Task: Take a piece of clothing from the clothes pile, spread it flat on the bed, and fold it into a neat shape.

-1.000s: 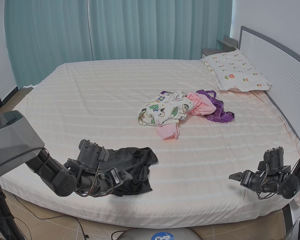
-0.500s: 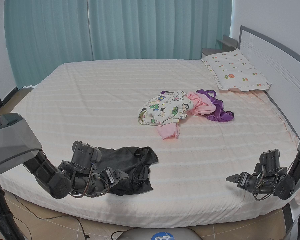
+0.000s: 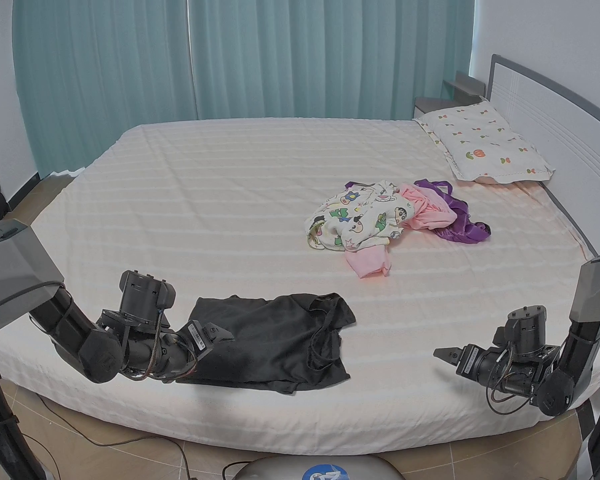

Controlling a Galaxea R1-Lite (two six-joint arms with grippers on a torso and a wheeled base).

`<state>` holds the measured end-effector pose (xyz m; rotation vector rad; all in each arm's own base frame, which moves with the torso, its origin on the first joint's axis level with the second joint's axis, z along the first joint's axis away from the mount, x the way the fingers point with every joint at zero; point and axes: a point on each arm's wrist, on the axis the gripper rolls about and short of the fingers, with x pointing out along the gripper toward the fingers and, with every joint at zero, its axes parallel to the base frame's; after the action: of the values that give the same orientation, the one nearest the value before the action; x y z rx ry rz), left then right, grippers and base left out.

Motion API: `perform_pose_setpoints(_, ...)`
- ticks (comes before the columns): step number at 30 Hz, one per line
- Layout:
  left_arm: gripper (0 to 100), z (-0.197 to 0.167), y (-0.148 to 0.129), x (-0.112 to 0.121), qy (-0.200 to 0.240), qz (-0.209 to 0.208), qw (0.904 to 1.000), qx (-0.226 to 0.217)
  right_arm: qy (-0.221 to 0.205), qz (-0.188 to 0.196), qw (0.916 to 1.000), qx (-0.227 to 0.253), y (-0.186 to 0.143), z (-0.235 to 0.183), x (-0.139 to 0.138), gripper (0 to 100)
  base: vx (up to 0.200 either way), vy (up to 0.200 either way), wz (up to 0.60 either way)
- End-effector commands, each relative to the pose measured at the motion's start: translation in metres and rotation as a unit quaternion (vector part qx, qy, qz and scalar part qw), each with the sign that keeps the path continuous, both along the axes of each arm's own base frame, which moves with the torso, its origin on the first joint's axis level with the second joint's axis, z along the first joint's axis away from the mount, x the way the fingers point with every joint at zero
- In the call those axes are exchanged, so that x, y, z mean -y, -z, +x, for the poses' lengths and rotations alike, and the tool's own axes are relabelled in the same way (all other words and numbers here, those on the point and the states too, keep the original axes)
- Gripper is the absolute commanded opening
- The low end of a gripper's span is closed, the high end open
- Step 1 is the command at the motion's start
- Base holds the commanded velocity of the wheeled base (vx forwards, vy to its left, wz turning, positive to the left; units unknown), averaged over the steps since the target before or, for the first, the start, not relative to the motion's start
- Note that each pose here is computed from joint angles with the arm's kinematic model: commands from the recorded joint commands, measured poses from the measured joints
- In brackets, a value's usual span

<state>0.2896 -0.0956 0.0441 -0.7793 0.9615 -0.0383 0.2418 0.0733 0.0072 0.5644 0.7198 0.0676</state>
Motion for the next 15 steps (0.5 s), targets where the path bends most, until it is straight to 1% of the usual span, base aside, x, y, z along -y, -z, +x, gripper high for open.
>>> perform_pose_setpoints(1, 100, 0.004, -0.007, -0.013, -0.012, -0.017, 0.9998, 0.007, -0.025, 0.013, 0.9995, 0.014, -0.001, 0.003, -0.017, 100, 0.000, 0.200, 0.00)
perform_pose_setpoints(5, 100, 0.006, -0.008, -0.019, -0.016, -0.026, 0.9995, 0.007, -0.050, 0.018, 0.9981, 0.030, -0.005, 0.006, -0.033, 100, 0.000, 0.200, 0.00)
perform_pose_setpoints(6, 100, 0.007, -0.008, -0.020, -0.019, -0.028, 0.9994, 0.006, -0.064, 0.019, 0.9972, 0.035, -0.007, 0.006, -0.041, 100, 0.000, 0.200, 0.00)
perform_pose_setpoints(10, 100, 0.007, -0.009, -0.019, -0.025, -0.035, 0.9990, 0.005, -0.078, 0.017, 0.9960, 0.040, -0.007, 0.007, -0.050, 100, 0.000, 0.200, 0.00)
perform_pose_setpoints(11, 100, 0.008, -0.009, -0.019, -0.027, -0.037, 0.9989, 0.005, -0.086, 0.016, 0.9950, 0.049, -0.009, 0.012, -0.057, 100, 0.000, 0.200, 0.00)
perform_pose_setpoints(14, 100, 0.008, -0.007, -0.019, -0.026, -0.036, 0.9990, 0.003, -0.099, 0.005, 0.9944, 0.036, -0.009, 0.023, -0.069, 100, 0.000, 0.200, 0.00)
perform_pose_setpoints(15, 100, 0.008, -0.007, -0.019, -0.026, -0.036, 0.9990, 0.003, -0.099, 0.005, 0.9945, 0.035, -0.008, 0.024, -0.070, 100, 0.000, 0.000, 0.00)
